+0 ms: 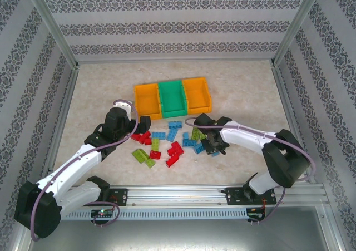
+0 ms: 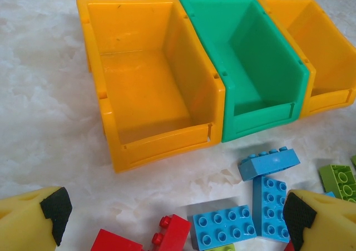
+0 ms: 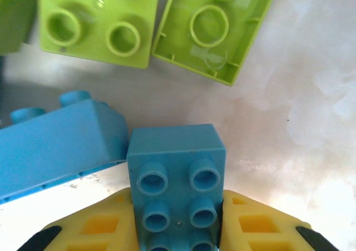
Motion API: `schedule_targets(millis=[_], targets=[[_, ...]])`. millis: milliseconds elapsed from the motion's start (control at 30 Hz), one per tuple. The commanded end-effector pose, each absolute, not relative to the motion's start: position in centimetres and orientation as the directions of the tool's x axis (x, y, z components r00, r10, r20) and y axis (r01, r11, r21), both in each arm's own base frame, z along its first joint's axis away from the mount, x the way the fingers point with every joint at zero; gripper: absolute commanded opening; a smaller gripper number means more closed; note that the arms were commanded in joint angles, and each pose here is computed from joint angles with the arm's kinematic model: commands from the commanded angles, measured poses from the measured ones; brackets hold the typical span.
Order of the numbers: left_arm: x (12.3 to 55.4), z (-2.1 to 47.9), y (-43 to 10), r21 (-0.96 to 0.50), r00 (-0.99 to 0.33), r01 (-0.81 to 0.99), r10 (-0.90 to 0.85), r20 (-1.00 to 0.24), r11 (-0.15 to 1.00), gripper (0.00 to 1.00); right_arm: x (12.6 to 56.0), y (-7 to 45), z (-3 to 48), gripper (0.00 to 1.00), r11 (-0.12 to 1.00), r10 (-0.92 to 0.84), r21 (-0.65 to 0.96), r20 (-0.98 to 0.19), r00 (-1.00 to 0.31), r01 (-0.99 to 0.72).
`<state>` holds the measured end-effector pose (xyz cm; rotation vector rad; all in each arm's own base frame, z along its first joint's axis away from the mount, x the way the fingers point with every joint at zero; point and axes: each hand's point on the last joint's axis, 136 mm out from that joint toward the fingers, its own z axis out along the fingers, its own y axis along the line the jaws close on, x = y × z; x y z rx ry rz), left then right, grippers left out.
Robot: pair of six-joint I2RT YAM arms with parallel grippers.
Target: Sort the legos into containers by color
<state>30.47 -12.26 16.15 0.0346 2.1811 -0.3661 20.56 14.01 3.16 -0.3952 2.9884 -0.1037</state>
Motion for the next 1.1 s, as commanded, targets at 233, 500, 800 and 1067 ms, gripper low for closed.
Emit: schedule_targets(millis=[233,500,800,1067], targets=[[29.8,15.9,-11.9,-0.236,-0.614,0.136,-0.105,-0.782,0.962,0.99,25.3,17.6,11.8,0.22,0.952,-0.153,0.179,-0.421,-0.894,-0.248],[29.6,15.3,-11.1,-0.203,-0.633,0.1,-0.095,-0.768,0.974,0.99,33.9,17.0,16.8,0.22,0.95,0.087,0.293,-0.584,-0.807,-0.109],[29.1,13.8,-9.7,-0.145,-0.679,0.032,-0.085,-0.729,0.989,0.99,42.0,18.2,15.1,0.24,0.968,0.044,0.226,-0.577,-0.815,-0.107],[29.0,12.3,-9.0,-0.104,-0.731,-0.026,-0.09,-0.676,0.994,0.99,46.4,18.5,10.8,0.27,0.99,-0.015,0.11,-0.529,-0.849,-0.086]])
